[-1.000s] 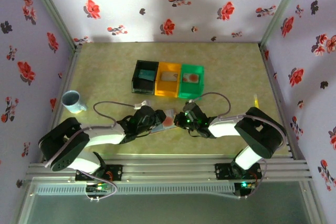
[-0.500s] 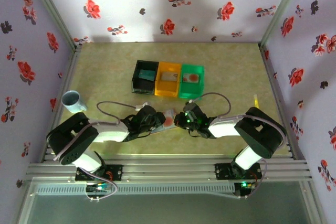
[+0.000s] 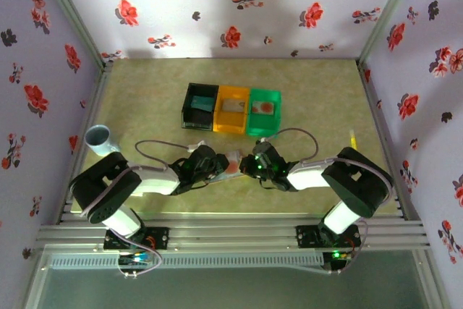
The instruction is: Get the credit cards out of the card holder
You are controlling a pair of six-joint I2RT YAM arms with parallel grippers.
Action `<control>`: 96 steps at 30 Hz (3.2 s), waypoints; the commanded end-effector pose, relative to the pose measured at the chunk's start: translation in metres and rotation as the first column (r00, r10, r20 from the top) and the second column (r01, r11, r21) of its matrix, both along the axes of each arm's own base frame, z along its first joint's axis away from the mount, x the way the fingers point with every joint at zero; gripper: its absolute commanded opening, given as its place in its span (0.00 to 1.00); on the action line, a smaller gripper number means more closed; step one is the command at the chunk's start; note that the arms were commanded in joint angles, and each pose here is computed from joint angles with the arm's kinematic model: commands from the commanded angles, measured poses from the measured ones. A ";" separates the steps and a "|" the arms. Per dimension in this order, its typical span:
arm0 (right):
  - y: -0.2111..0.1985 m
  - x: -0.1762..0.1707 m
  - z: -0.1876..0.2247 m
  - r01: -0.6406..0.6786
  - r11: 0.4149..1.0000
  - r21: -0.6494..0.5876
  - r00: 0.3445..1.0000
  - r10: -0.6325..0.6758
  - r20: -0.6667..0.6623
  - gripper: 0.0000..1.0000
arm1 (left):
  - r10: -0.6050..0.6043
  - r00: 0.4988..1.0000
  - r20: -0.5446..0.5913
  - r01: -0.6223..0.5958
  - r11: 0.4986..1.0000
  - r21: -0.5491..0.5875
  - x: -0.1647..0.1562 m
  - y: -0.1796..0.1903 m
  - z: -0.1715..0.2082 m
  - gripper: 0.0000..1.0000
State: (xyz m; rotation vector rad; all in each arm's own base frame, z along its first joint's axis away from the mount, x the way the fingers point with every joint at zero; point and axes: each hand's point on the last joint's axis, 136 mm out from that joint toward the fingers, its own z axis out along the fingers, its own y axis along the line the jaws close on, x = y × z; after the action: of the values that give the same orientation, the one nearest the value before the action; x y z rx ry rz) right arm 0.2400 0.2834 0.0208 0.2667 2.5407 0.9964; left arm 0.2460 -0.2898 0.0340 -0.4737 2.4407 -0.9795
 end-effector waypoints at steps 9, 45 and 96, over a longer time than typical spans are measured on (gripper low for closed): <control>-0.024 -0.033 -0.043 -0.035 0.992 -0.123 0.989 0.017 -0.146 0.00 | -0.003 1.000 0.011 0.002 0.999 0.049 0.000 0.010 0.017 0.35; -0.024 -0.034 -0.046 -0.041 0.991 -0.124 0.988 0.022 -0.155 0.00 | -0.031 0.999 -0.031 0.034 0.993 0.109 -0.003 0.007 -0.011 0.43; -0.022 -0.034 -0.045 -0.047 0.991 -0.123 0.986 0.027 -0.162 0.00 | -0.080 0.995 -0.068 0.093 0.969 0.230 -0.010 0.009 -0.021 0.39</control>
State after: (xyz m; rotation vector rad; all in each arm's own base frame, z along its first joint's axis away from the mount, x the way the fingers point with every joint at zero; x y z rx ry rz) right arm 0.2393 0.2844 0.0209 0.2661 2.5394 1.0079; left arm 0.2458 -0.2891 0.0321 -0.3621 2.5408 -0.8038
